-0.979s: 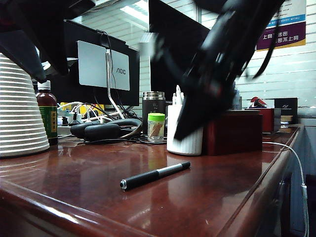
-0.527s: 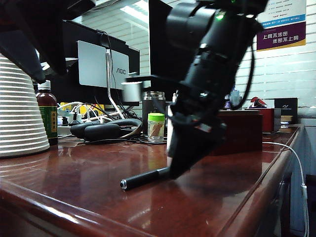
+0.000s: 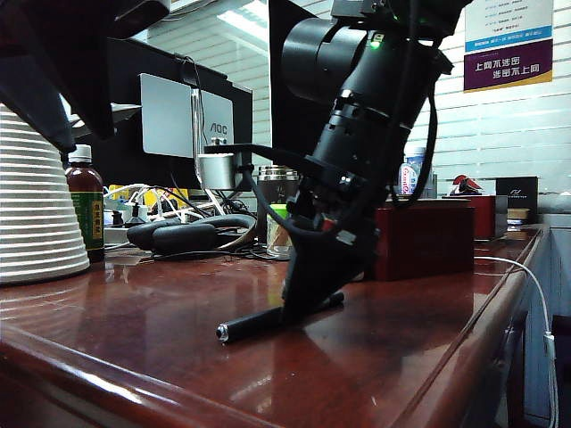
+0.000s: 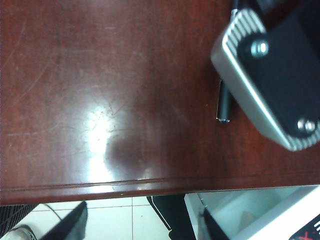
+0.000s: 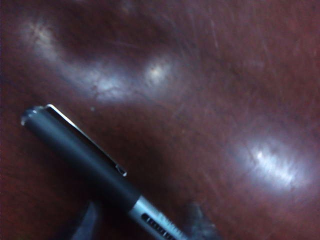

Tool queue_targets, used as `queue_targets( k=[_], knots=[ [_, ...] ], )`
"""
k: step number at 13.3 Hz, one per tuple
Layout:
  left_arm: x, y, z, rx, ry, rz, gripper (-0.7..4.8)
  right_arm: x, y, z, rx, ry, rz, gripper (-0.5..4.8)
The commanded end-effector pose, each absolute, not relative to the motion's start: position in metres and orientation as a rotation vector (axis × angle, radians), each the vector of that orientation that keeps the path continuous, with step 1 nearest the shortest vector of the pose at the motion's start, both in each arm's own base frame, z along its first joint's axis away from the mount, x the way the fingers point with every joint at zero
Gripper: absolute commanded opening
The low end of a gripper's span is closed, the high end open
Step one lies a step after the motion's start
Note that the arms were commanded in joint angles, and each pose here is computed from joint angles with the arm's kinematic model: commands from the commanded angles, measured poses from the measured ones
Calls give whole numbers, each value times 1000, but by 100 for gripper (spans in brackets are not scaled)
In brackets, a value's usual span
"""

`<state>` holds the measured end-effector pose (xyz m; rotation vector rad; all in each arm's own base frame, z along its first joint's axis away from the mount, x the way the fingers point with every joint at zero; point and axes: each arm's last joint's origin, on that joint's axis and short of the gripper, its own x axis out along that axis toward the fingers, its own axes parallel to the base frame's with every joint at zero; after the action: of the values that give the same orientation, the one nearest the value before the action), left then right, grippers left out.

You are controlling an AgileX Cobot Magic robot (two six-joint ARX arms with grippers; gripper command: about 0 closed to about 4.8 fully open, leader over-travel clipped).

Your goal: Pick up all the pens on the desk and put them into the pen holder one by one.

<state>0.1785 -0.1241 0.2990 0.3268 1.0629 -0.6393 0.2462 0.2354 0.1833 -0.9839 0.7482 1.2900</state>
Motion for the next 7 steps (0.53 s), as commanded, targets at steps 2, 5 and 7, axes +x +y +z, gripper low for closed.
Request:
queue_targets(
  k=[2,5,7],
  knots=[
    [178,-124,300,329,1060,-636,279,245,235,184,-987,771,1288,199],
    [178,-124,300,329,1062,-636,279,246,233,177,-992,819,1292,123],
    [178,-123,299,329,1064,-636,279,244,232,169,-998,884,1308,41]
  ],
)
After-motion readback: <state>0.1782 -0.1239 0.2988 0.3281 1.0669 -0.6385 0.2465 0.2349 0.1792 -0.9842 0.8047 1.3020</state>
